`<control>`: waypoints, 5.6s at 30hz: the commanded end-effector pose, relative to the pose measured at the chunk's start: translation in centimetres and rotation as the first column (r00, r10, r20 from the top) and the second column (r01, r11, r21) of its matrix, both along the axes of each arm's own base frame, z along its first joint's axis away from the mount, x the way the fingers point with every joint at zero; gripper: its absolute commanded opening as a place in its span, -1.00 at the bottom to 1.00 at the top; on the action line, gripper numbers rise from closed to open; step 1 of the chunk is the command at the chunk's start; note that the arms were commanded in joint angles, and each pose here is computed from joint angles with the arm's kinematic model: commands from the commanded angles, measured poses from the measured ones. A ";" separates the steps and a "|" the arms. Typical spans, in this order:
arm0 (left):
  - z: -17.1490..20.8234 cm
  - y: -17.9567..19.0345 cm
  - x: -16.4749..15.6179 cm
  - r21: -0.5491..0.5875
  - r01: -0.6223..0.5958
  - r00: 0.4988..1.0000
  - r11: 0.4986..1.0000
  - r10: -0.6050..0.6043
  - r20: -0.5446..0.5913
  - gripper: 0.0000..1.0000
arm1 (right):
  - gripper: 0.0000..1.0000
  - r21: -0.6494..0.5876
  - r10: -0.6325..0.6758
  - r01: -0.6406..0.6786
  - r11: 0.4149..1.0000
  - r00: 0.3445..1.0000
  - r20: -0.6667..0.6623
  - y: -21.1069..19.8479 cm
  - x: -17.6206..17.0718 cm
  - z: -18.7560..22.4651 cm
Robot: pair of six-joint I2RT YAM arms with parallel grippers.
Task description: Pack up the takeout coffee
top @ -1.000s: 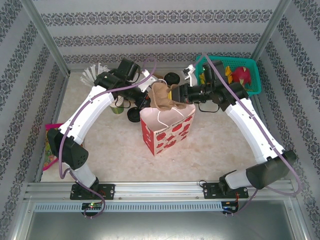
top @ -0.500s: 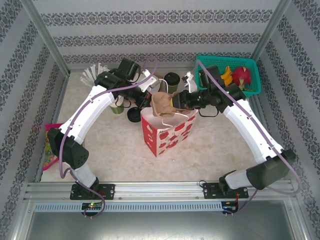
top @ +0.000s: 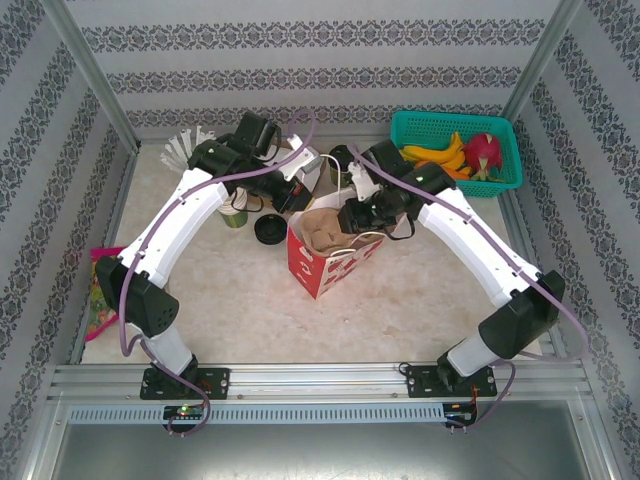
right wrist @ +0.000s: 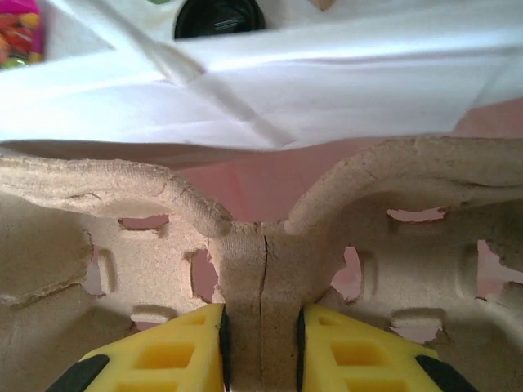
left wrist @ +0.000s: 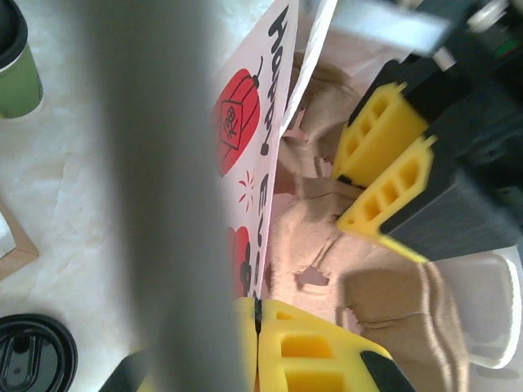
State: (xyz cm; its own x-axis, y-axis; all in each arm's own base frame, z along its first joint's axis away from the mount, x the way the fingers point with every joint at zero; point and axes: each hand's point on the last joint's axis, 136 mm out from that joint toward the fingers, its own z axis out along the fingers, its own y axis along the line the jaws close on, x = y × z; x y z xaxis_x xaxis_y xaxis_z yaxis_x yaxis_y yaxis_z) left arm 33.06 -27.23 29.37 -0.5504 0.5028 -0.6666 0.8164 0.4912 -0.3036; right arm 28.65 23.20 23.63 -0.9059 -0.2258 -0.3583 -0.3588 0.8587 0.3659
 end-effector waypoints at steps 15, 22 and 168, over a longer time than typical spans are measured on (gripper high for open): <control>0.4 -2.0 0.6 -0.097 -0.056 0.984 0.994 0.039 -0.172 -1.00 | -0.47 -0.176 0.131 -0.112 0.978 0.987 0.096 1.3 1.0 -1.8; 1.6 -1.1 1.7 -0.115 -0.122 0.980 0.986 0.101 -0.174 -1.00 | -0.48 -0.249 0.194 -0.180 0.952 0.980 0.035 0.0 -0.3 -3.5; -1.6 -4.4 -13.2 0.129 0.321 0.925 0.938 -0.339 0.171 -1.00 | -0.48 -0.392 -0.097 0.025 0.920 0.981 -0.166 -0.2 0.3 -14.1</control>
